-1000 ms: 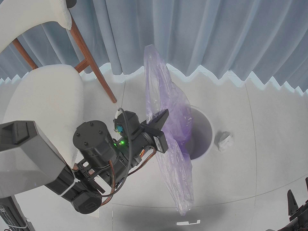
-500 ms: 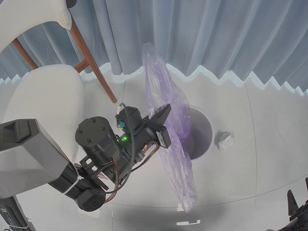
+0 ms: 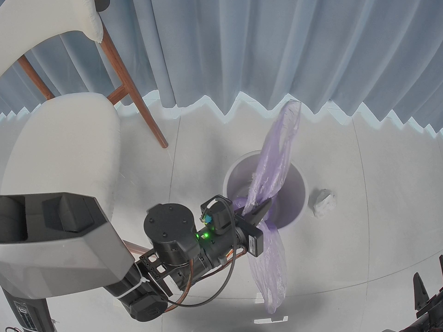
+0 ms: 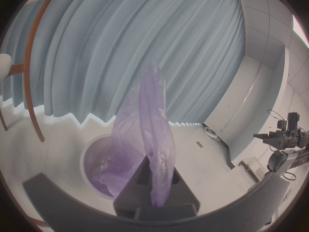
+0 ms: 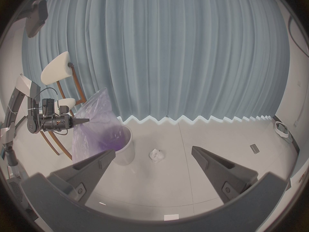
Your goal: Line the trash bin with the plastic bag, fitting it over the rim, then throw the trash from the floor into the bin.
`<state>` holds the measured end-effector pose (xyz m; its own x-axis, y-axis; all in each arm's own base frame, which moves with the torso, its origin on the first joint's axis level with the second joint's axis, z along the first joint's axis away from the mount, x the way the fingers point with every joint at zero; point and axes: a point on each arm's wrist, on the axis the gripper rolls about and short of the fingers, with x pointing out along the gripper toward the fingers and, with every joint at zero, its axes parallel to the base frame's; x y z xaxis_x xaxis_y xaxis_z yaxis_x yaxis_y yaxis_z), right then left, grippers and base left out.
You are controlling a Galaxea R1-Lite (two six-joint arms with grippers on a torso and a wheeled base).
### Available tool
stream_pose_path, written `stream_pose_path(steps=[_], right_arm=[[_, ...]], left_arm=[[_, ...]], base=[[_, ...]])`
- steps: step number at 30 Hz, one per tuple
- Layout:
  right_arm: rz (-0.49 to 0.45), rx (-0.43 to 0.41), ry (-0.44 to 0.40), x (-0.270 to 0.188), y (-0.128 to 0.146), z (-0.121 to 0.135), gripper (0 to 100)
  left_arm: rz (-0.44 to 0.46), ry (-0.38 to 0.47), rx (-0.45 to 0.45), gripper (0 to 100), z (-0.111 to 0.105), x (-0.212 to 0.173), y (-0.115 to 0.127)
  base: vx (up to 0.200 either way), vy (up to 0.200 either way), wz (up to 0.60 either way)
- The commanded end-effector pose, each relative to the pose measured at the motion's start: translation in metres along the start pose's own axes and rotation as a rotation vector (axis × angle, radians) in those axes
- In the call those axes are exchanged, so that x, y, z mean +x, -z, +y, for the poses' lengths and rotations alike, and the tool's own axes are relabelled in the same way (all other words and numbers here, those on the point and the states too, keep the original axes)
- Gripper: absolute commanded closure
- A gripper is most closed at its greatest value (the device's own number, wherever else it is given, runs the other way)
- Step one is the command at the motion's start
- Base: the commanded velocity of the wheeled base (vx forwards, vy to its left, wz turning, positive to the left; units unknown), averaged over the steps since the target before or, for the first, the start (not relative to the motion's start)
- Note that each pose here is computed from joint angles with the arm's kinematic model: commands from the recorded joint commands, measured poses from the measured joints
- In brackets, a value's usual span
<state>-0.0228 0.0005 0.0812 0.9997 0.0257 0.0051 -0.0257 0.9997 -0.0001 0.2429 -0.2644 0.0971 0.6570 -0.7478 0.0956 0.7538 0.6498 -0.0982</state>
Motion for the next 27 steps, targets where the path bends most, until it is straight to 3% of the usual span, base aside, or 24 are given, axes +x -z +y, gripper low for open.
stream_pose_path(steps=[1, 7, 16, 18, 19, 20, 21, 22, 23, 24, 25, 26, 27], right_arm=[[0.004, -0.018, -0.005, 0.000, 0.006, 0.000, 0], [-0.002, -0.035, -0.036, 0.000, 0.005, 0.001, 0], [0.024, -0.032, -0.071, 0.002, 0.005, 0.001, 0], [-0.082, 0.077, -0.088, -0.001, -0.041, 0.001, 0], [-0.192, 0.175, -0.103, -0.002, -0.096, 0.001, 0], [-0.205, 0.192, -0.107, -0.002, -0.104, 0.001, 0], [-0.219, 0.269, -0.126, 0.008, -0.155, 0.001, 0], [-0.124, 0.264, -0.134, 0.019, -0.153, 0.002, 0], [-0.012, 0.233, -0.198, 0.031, -0.148, 0.003, 0], [0.008, 0.222, -0.228, 0.033, -0.148, 0.004, 0], [0.100, 0.187, -0.380, 0.047, -0.143, 0.008, 0], [0.155, 0.196, -0.448, 0.054, -0.140, 0.010, 0], [0.198, 0.205, -0.464, 0.061, -0.137, 0.011, 0]], left_arm=[[0.059, 0.051, 0.004, 100, -0.007, -0.006, 0.014], [0.075, 0.130, 0.000, 100, -0.008, -0.010, 0.013], [0.023, 0.144, -0.002, 100, -0.008, -0.013, -0.007], [0.015, 0.140, -0.001, 100, -0.008, -0.014, -0.010], [0.016, 0.137, -0.001, 100, -0.007, -0.014, -0.010], [0.016, 0.137, -0.001, 100, -0.007, -0.014, -0.010], [0.022, 0.138, 0.000, 100, -0.006, -0.014, -0.007], [0.025, 0.139, 0.001, 100, -0.007, -0.014, -0.006], [0.035, 0.141, 0.002, 100, -0.008, -0.014, -0.003], [0.035, 0.143, 0.001, 100, -0.008, -0.013, -0.003], [0.041, 0.142, 0.001, 100, -0.008, -0.013, 0.000], [0.039, 0.138, 0.001, 100, -0.007, -0.012, -0.001], [0.038, 0.135, 0.003, 100, -0.007, -0.012, -0.001]], base=[[0.000, 0.000, 0.00], [0.000, 0.000, 0.00], [0.000, 0.000, 0.00], [0.000, 0.000, 0.00], [0.000, 0.000, 0.00], [0.000, 0.000, 0.00], [0.000, 0.000, 0.00], [0.000, 0.000, 0.00], [0.000, 0.000, 0.00], [0.000, 0.000, 0.00], [0.000, 0.000, 0.00], [0.000, 0.000, 0.00], [0.000, 0.000, 0.00]])
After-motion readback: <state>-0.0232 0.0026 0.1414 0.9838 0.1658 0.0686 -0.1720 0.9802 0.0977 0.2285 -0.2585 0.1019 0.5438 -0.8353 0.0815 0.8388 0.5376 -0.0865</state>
